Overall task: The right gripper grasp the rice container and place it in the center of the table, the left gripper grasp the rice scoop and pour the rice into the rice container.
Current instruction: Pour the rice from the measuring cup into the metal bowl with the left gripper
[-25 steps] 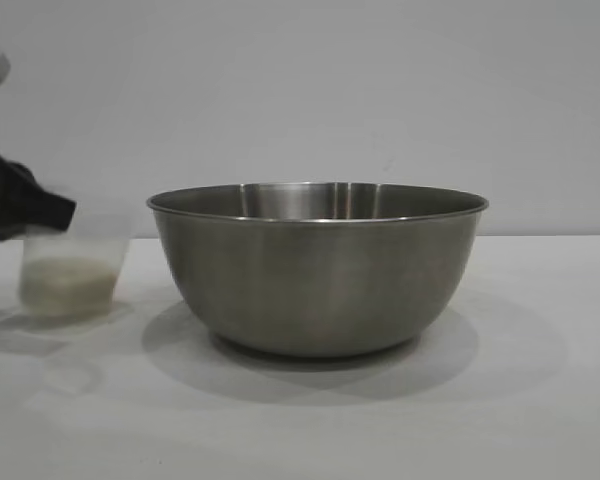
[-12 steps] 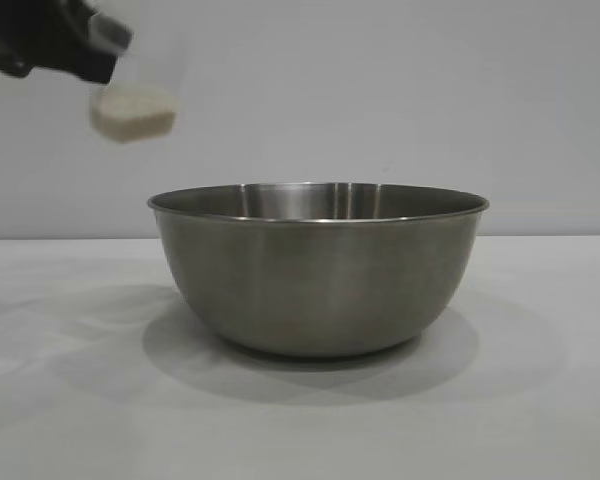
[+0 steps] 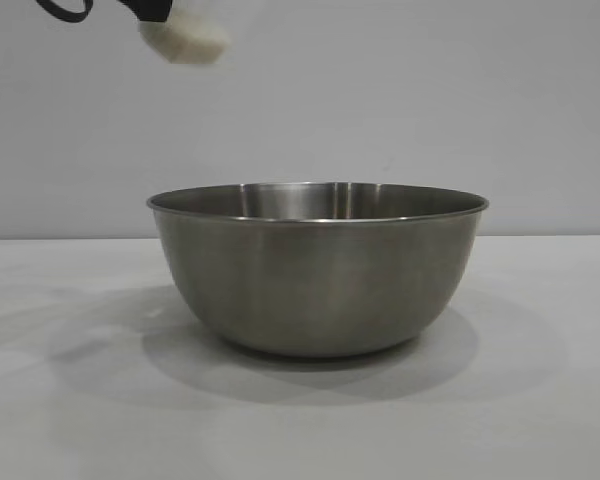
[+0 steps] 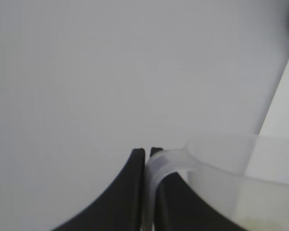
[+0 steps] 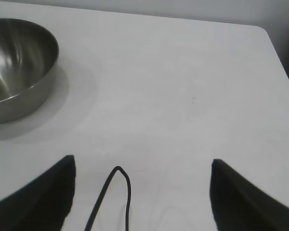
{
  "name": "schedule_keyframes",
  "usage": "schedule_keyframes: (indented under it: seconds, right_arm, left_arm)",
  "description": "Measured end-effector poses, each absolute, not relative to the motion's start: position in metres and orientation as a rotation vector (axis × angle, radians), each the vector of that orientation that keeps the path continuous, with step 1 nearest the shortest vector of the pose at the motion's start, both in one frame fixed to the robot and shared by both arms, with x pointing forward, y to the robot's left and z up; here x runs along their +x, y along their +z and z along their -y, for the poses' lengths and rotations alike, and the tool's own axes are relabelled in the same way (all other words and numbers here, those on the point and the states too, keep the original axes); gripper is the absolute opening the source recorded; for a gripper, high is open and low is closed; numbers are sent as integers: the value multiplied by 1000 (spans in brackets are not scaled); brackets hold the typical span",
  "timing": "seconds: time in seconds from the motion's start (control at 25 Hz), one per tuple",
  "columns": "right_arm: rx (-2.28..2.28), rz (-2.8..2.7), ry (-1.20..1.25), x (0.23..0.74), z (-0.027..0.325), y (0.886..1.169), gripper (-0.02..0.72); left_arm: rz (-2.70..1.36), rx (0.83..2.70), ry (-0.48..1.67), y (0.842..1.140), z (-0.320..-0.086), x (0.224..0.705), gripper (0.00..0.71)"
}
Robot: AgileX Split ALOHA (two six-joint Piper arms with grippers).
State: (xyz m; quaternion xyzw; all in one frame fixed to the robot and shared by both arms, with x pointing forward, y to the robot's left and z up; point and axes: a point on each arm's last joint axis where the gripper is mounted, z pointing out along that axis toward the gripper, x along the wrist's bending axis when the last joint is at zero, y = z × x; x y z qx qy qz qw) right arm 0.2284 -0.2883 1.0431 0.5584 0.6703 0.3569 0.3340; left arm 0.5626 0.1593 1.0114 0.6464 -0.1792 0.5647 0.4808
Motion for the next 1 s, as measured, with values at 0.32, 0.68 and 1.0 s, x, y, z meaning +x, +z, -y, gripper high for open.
schedule_keyframes:
  seconds: [0.32,0.68,1.0]
  right_arm:
    - [1458,-1750,932,228,288,1043,542]
    - [1458,-1750,932,228,288,1043,542]
    - [1458,-1750,932,228,288,1043,542]
  left_arm:
    - [771,1621,1525,1003,-153,559,0]
    - [1101,1591,1636,992,-134,553,0]
    - [1375,1508,1743,977,-125,552,0]
